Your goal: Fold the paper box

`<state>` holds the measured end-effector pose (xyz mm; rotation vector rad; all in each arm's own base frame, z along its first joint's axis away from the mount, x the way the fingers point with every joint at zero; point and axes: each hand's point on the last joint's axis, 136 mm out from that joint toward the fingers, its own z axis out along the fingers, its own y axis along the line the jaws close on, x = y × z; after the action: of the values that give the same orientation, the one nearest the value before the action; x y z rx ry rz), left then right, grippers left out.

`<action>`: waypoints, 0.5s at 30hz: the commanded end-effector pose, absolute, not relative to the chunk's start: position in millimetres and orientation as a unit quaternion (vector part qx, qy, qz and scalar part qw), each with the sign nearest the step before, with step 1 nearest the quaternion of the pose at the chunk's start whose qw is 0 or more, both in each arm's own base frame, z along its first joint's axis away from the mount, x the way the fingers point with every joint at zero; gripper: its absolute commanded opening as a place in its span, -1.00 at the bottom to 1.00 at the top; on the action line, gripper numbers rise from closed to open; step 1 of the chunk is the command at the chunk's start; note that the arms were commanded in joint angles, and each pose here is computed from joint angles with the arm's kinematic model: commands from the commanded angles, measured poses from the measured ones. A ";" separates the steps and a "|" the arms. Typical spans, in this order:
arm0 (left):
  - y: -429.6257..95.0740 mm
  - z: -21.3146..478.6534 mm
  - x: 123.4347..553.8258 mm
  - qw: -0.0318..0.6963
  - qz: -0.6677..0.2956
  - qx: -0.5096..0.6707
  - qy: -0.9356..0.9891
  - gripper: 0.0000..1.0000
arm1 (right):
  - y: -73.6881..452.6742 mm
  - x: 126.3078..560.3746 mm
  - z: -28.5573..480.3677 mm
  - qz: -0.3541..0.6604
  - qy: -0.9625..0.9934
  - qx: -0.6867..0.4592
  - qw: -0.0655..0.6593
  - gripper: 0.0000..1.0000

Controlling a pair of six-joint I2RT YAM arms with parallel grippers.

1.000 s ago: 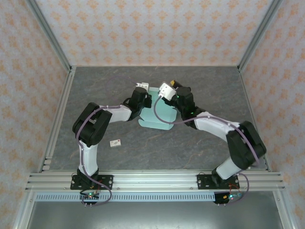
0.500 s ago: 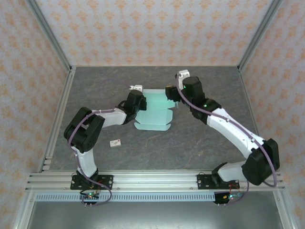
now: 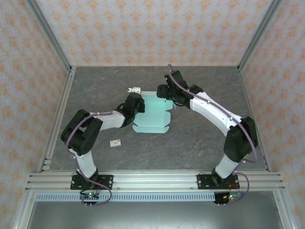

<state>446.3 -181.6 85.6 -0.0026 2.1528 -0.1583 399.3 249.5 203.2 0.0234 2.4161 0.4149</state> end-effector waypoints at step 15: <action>-180.4 108.8 448.4 0.507 -0.060 -0.012 0.860 -1.00 | 266.3 414.2 169.7 0.208 0.939 0.064 0.266 0.12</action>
<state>446.8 -180.5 86.7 -0.0058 2.1444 -0.1446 414.3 255.8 181.4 0.1391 2.5025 0.4966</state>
